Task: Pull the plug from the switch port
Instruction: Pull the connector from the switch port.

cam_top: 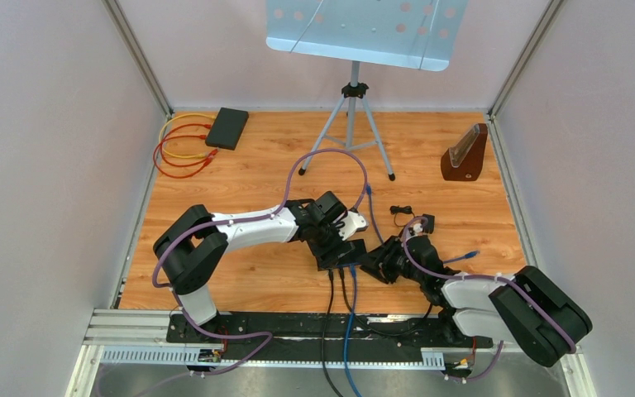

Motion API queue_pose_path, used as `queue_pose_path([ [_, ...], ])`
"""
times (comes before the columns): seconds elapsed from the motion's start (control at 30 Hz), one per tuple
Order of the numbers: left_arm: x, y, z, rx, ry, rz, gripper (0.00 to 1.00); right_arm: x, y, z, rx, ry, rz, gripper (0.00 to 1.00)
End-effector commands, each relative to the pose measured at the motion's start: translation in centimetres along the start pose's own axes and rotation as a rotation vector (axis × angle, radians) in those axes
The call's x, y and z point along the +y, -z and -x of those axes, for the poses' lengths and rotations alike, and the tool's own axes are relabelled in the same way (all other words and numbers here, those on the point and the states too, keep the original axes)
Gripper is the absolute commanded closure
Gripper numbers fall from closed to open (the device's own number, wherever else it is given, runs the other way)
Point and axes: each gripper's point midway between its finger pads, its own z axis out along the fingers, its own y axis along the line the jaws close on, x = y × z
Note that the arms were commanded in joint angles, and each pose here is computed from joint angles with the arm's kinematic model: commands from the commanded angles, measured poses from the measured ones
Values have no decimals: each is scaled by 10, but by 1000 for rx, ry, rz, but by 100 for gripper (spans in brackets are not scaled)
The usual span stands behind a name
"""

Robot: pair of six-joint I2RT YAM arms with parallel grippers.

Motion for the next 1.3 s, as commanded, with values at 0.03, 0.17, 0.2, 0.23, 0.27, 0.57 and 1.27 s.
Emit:
queue_pose_path([
  [0.03, -8, -2, 0, -6, -14, -38, 35, 8, -6, -2, 2, 34, 36, 58],
  [0.17, -8, -3, -2, 1, -13, -41, 33, 8, -12, -7, 36, 23, 30, 58],
  [0.2, -8, -3, -2, 2, -12, -40, 33, 7, -14, -9, 44, 20, 28, 58],
  [0.23, -8, -4, -2, 4, -13, -40, 33, 6, -14, -10, 53, 18, 29, 58],
  [0.27, -8, -3, -2, 4, -14, -42, 33, 5, -15, -11, 59, 12, 30, 59],
  [0.57, -8, -3, -2, 5, -17, -44, 37, 4, -8, -5, 3, 15, 46, 58],
  [1.27, -9, -5, -5, 12, -18, -48, 37, 7, -9, -6, 9, 101, 29, 63],
])
